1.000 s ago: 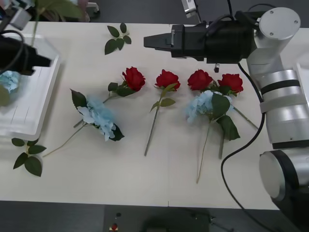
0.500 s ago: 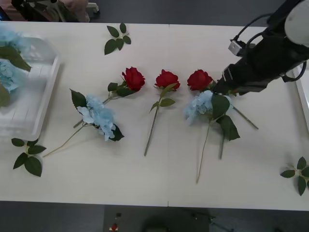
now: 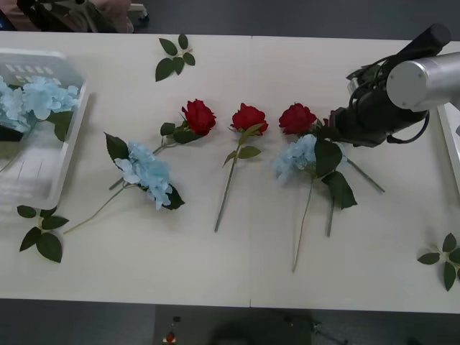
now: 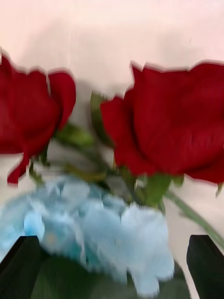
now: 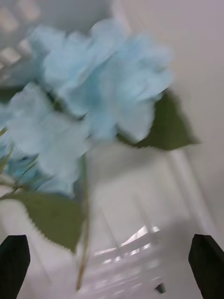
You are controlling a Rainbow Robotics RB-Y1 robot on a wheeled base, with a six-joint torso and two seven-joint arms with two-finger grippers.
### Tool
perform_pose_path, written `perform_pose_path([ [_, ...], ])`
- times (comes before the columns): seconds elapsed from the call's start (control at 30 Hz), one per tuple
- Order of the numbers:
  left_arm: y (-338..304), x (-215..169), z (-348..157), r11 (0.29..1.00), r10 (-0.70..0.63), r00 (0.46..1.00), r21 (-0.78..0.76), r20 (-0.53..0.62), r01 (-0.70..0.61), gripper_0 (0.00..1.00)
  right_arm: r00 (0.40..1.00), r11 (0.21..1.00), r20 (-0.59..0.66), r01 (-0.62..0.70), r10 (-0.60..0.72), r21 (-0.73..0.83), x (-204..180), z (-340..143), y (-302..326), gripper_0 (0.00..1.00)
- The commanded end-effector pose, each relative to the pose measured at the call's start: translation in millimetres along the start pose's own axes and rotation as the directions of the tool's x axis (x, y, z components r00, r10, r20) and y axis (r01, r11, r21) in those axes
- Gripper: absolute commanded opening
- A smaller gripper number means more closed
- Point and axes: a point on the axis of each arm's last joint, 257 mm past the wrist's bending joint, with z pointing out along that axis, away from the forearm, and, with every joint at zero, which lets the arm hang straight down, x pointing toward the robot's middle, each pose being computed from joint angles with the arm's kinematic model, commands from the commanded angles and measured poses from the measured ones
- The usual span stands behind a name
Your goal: Put the red flowers into the right box and the blue flowers into the left box
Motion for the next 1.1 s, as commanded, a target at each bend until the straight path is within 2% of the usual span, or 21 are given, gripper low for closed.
perform_pose_path([
  [0.03, -29, -74, -59, 0.991, 0.059, 0.986, 0.11, 0.157, -0.076, 1.0, 0.996, 1.0, 0.087, 0.001, -0.003, 0.016, -47, -16, 10, 0.91],
  [0.13, -98, -108, -71, 0.943, 0.003, 0.972, 0.322, 0.233, -0.081, 1.0, 0.994, 0.998, 0.109, 0.008, -0.016, 0.069, -60, -18, -6, 0.91],
  [0.27, -165, -104, -50, 0.887, 0.072, 0.97, 0.429, 0.233, -0.169, 1.0, 0.99, 0.99, 0.121, 0.054, -0.069, 0.128, -61, -14, -18, 0.91],
  [0.4, -203, -79, -18, 0.853, 0.213, 0.948, 0.429, 0.236, -0.298, 1.0, 0.985, 0.976, 0.115, 0.107, -0.13, 0.187, -57, -5, -27, 0.91],
  [0.57, -224, -23, 8, 0.826, 0.327, 0.932, 0.432, 0.157, -0.363, 1.0, 0.981, 0.964, 0.087, 0.153, -0.175, 0.219, -41, 17, -33, 0.91],
  [0.67, -235, 3, 16, 0.792, 0.434, 0.894, 0.425, 0.114, -0.439, 1.0, 0.979, 0.96, 0.085, 0.162, -0.186, 0.228, -34, 33, -33, 0.91],
  [0.77, -236, 15, 24, 0.782, 0.468, 0.878, 0.418, 0.096, -0.463, 1.0, 0.981, 0.963, 0.087, 0.148, -0.171, 0.226, -30, 45, -32, 0.9],
  [0.9, -242, 10, 40, 0.778, 0.492, 0.863, 0.387, 0.113, -0.494, 1.0, 0.983, 0.966, 0.1, 0.13, -0.155, 0.222, -29, 55, -32, 0.88],
  [1.0, -244, 5, 56, 0.781, 0.502, 0.857, 0.364, 0.117, -0.507, 1.0, 0.983, 0.965, 0.106, 0.125, -0.153, 0.229, -29, 61, -33, 0.39],
  [1.03, -246, 5, 60, 0.783, 0.5, 0.859, 0.364, 0.115, -0.504, 1.0, 0.984, 0.966, 0.103, 0.119, -0.146, 0.23, -28, 62, -34, 0.17],
  [1.07, -248, 4, 66, 0.786, 0.497, 0.86, 0.359, 0.118, -0.504, 1.0, 0.985, 0.967, 0.104, 0.108, -0.135, 0.231, -29, 63, -34, 0.0],
  [1.1, -249, 3, 69, 0.788, 0.497, 0.859, 0.352, 0.122, -0.506, 1.0, 0.986, 0.969, 0.106, 0.102, -0.129, 0.227, -30, 64, -32, 0.0],
])
